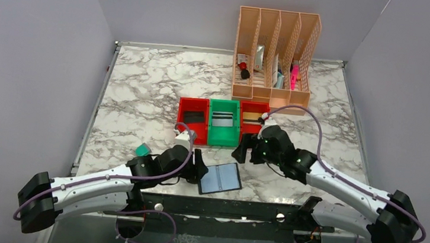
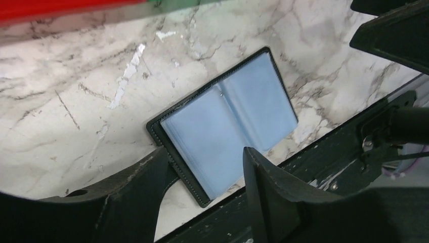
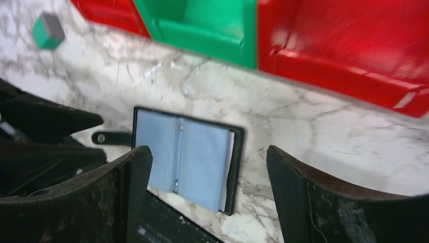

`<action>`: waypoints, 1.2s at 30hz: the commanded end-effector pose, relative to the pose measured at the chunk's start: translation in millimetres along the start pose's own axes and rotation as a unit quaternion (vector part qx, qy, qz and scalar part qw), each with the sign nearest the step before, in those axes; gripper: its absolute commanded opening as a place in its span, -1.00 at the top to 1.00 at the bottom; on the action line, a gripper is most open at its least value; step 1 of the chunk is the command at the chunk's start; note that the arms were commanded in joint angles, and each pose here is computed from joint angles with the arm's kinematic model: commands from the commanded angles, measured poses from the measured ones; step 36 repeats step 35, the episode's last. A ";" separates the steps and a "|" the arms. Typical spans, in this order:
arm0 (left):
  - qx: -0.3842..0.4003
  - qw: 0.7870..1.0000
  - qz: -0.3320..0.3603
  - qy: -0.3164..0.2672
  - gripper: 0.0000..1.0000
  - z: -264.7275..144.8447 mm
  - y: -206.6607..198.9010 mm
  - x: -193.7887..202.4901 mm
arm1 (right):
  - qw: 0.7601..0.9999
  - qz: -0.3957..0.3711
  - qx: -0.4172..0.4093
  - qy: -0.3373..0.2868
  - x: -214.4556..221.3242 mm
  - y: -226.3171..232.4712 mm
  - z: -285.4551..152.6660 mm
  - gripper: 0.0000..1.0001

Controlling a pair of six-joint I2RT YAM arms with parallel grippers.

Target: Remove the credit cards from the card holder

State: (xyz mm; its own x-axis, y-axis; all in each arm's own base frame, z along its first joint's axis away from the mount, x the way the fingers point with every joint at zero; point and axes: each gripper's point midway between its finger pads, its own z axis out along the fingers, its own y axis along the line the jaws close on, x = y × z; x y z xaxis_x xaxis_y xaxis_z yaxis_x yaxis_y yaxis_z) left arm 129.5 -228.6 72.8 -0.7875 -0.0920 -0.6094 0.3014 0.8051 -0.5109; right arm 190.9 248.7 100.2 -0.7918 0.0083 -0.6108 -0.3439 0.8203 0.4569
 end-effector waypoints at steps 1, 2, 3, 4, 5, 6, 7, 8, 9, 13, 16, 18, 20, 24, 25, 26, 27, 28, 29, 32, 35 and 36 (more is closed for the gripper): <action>-0.046 0.997 0.049 -0.046 -0.33 -10.7 -0.1 -37.8 | 0.988 -0.027 0.114 -0.100 -46.8 -33.1 -31.1 -0.80; -0.056 0.995 0.060 -0.055 -0.43 -11.5 -0.4 -45.5 | 0.984 -0.029 0.127 -0.123 -57.6 -35.8 -38.6 -0.83; -0.066 0.993 0.073 -0.062 -0.57 -12.4 -1.9 -53.7 | 0.979 -0.031 0.141 -0.144 -67.6 -38.9 -45.8 -0.88; -0.074 0.991 0.088 -0.069 -0.69 -13.8 -4.0 -62.7 | 0.973 -0.030 0.154 -0.167 -77.5 -41.7 -53.5 -0.94; -0.088 0.988 0.103 -0.076 -0.80 -15.3 -4.8 -72.4 | 0.968 -0.031 0.162 -0.191 -88.0 -43.0 -62.0 -0.98; -0.103 0.984 0.115 -0.083 -0.89 -17.7 -5.2 -83.0 | 0.960 -0.033 0.178 -0.215 -98.0 -47.0 -69.9 -0.99; -0.116 0.981 0.125 -0.093 -0.96 -20.9 -9.2 -98.2 | 0.952 -0.036 0.189 -0.237 -107.5 -49.6 -78.0 -0.99; -0.127 0.978 0.139 -0.091 -0.98 -21.9 -9.3 -106.6 | 0.945 -0.038 0.200 -0.257 -115.6 -52.2 -85.5 -0.99; -0.134 0.975 0.153 -0.085 -0.98 -22.5 -10.8 -115.8 | 0.936 -0.038 0.212 -0.277 -122.8 -55.4 -93.5 -0.99; -0.186 0.967 0.162 -0.061 -0.98 -25.6 14.5 -148.5 | 0.914 -0.024 0.252 -0.317 -133.8 -74.7 -112.4 -0.99; -0.216 0.964 0.130 -0.086 -0.98 -41.4 44.3 -172.9 | 0.922 -0.009 0.245 -0.301 -133.7 -90.4 -109.8 -0.99; -0.237 0.957 0.111 -0.128 -0.98 -58.6 59.1 -185.1 | 0.938 -0.009 0.216 -0.270 -128.2 -98.6 -97.7 -0.99; -0.265 0.944 0.081 -0.179 -0.98 -77.6 72.0 -189.7 | 0.947 0.002 0.215 -0.241 -119.2 -110.8 -90.1 -0.99; -0.295 0.928 0.018 -0.228 -0.98 -90.8 95.1 -177.2 | 0.948 0.006 0.207 -0.240 -119.9 -108.5 -89.4 -0.99; -0.296 0.926 0.013 -0.233 -0.98 -93.8 95.8 -176.8 | 0.949 0.007 0.200 -0.243 -122.5 -104.9 -91.1 -0.99; -0.292 0.926 0.010 -0.241 -0.98 -97.8 93.5 -179.8 | 0.951 0.008 0.190 -0.245 -124.7 -100.1 -92.1 -0.99; -0.289 0.924 0.006 -0.250 -0.98 -102.4 91.4 -183.4 | 0.953 0.006 0.173 -0.247 -126.8 -93.1 -92.4 -0.99; -0.289 0.921 0.005 -0.260 -0.98 -107.0 91.0 -186.2 | 0.956 0.003 0.156 -0.246 -127.0 -87.3 -90.9 -0.99; -0.292 0.918 0.003 -0.268 -0.98 -110.9 92.2 -187.8 | 0.959 -0.002 0.142 -0.247 -127.0 -82.3 -89.8 -0.99; -0.301 0.911 0.002 -0.280 -0.98 -118.3 96.5 -188.1 | 0.961 -0.012 0.123 -0.248 -126.5 -76.7 -86.3 -0.99; -0.284 0.920 0.010 -0.268 -0.98 -113.6 90.5 -186.5 | 0.961 -0.006 0.133 -0.243 -124.5 -81.4 -83.5 -0.99; -0.284 0.920 0.010 -0.268 -0.98 -113.6 90.5 -186.5 | 0.961 -0.006 0.133 -0.243 -124.5 -81.4 -83.5 -0.99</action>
